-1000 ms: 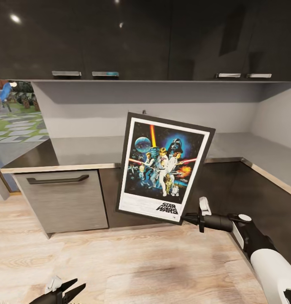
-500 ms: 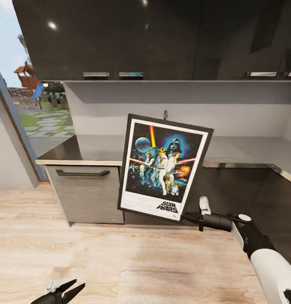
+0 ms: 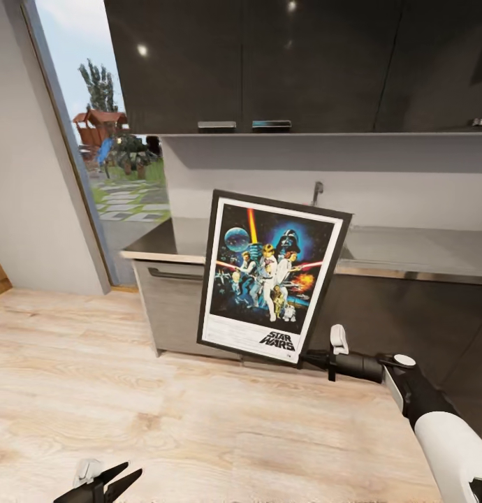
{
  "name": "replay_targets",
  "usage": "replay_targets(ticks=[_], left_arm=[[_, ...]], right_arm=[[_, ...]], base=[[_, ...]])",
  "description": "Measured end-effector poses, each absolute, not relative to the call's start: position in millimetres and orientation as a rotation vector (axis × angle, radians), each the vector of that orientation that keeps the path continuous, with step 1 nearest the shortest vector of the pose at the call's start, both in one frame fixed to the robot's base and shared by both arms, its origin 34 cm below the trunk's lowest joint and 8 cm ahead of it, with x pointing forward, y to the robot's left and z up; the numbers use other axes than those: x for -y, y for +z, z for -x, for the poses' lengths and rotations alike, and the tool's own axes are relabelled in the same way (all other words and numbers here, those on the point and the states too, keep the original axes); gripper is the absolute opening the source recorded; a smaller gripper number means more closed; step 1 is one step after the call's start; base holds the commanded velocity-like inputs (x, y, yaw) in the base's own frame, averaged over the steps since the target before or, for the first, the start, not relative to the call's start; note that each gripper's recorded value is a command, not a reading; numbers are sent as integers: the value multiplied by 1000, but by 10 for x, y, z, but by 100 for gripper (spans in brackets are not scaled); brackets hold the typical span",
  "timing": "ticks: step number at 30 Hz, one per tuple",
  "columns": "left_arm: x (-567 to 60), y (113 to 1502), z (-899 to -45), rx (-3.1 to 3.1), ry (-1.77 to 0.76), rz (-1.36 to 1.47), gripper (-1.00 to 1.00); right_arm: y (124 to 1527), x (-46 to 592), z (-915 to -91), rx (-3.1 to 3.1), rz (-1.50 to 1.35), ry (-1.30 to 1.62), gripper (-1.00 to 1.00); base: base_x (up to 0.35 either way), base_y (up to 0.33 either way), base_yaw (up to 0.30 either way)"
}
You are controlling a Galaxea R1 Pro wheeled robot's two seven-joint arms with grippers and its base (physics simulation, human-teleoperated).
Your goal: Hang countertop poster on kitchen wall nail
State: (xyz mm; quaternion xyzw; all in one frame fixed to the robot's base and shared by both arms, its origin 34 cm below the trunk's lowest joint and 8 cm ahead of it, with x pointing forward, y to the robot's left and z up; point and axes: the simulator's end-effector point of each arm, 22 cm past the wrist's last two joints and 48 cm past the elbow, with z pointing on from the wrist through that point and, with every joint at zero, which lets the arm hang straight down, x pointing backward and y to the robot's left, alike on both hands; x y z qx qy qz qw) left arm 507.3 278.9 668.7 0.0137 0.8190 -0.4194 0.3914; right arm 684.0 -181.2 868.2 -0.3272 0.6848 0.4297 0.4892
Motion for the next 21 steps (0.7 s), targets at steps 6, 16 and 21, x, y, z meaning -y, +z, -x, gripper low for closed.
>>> replay_targets(ticks=[6,16,21], left_arm=[[-2794,6689,-5074,-2080,-1064,-33,100],[-2805,6684,-5072,-2082,-1062,-32,100],[-2804,6684,-5071,-2083,-1063,-31,100]], right_arm=[[8556,1762,-6854,-1738,788,1040,-100],[8487,1682,-6858,-1770,804,1029,-100],[8494,1614,-6852,-1763,805,1040,-100]], base=[[-55,285,15],[-5,292,1],[0,296,0]])
